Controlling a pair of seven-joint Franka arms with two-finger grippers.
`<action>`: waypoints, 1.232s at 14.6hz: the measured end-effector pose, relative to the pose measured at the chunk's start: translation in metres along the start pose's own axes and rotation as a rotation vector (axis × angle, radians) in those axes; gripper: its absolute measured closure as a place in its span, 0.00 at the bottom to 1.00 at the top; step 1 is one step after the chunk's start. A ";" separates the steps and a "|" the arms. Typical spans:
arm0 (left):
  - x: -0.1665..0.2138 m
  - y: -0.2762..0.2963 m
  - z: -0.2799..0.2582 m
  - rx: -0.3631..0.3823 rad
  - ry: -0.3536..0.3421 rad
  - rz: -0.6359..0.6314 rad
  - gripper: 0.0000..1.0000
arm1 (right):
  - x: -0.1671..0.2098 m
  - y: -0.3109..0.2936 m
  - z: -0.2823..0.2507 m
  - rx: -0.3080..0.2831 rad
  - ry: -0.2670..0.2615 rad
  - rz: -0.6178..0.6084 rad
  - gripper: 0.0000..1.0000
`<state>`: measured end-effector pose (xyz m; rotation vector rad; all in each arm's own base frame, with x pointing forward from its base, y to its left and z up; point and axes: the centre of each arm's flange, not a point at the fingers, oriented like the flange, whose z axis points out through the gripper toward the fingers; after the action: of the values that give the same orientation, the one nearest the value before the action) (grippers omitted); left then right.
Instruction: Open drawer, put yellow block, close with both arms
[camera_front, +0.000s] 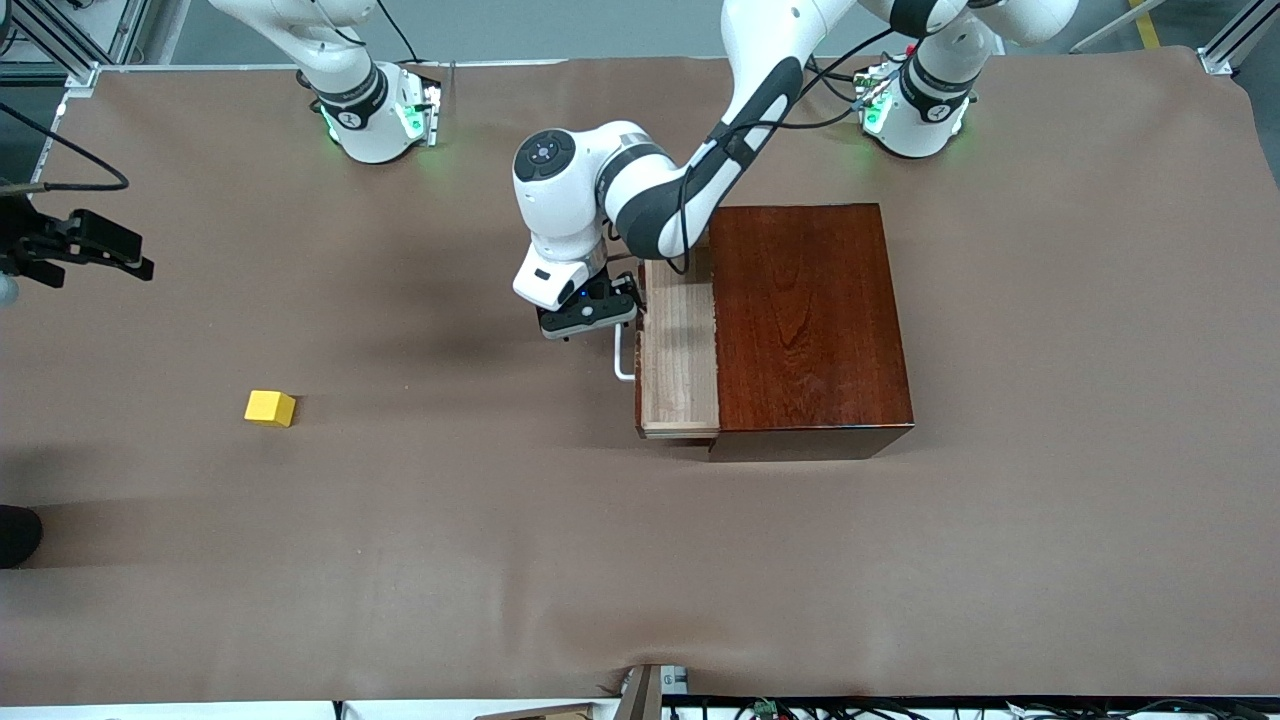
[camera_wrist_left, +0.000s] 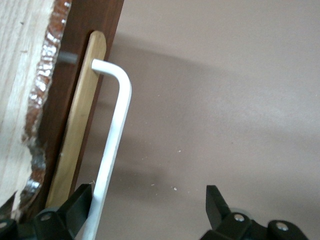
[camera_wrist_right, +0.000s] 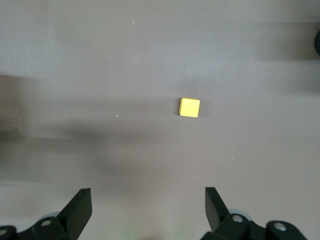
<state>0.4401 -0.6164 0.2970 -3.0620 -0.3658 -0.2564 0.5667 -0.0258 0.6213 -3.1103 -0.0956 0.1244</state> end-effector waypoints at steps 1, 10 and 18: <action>0.000 0.000 -0.004 0.005 -0.003 -0.002 0.00 | 0.002 0.001 0.004 0.001 -0.006 0.001 0.00; 0.032 -0.023 -0.110 0.000 0.022 -0.055 0.00 | 0.038 0.018 0.060 0.016 -0.064 0.017 0.00; 0.149 -0.193 -0.282 0.098 -0.026 -0.066 0.00 | 0.073 0.049 0.125 0.033 -0.089 0.058 0.00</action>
<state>0.4928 -0.4136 0.6050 -2.9630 -0.4665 -0.1947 0.6325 -0.0672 0.4895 -3.0756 -0.0048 0.2629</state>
